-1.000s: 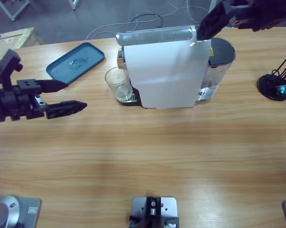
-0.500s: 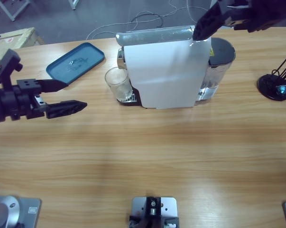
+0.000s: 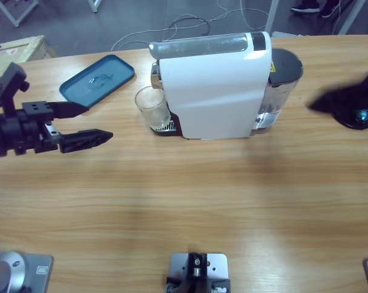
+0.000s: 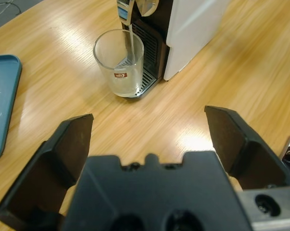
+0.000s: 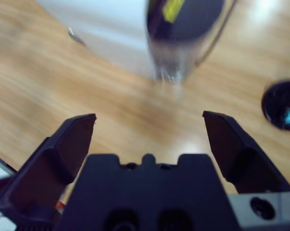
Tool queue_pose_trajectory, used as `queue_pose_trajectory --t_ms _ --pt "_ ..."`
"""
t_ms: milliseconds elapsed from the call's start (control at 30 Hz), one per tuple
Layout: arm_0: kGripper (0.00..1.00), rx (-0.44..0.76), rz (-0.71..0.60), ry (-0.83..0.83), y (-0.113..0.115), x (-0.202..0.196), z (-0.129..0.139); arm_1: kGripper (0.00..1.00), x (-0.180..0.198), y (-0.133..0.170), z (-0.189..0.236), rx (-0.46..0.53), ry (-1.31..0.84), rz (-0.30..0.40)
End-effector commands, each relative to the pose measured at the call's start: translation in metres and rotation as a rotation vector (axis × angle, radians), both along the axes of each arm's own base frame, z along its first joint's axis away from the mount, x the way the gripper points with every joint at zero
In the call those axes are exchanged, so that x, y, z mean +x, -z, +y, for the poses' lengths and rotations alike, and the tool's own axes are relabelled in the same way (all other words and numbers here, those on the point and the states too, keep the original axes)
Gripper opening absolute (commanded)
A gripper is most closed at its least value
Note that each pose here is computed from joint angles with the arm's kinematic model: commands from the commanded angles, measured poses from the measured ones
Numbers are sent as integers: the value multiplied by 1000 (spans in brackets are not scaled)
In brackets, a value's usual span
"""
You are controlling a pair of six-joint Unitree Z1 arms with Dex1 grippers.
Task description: Pour coffee
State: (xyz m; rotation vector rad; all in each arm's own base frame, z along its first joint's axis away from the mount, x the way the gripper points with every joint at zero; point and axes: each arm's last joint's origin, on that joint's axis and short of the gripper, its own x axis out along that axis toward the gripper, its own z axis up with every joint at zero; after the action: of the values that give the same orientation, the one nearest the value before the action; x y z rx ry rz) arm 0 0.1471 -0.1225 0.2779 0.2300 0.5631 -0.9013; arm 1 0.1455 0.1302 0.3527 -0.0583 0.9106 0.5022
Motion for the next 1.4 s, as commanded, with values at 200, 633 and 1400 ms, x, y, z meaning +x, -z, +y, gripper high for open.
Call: queue_pose_trajectory --t_ms 200,633,1400 --pt "996 24 21 42 10 -3 -3 1000 -43 50 -42 28 -17 -165" --pt "996 32 36 42 13 -1 -4 1000 -48 52 -44 22 -106 -212" --pt "996 36 41 53 15 -2 -6 1000 -23 38 -17 -23 -201 -155"
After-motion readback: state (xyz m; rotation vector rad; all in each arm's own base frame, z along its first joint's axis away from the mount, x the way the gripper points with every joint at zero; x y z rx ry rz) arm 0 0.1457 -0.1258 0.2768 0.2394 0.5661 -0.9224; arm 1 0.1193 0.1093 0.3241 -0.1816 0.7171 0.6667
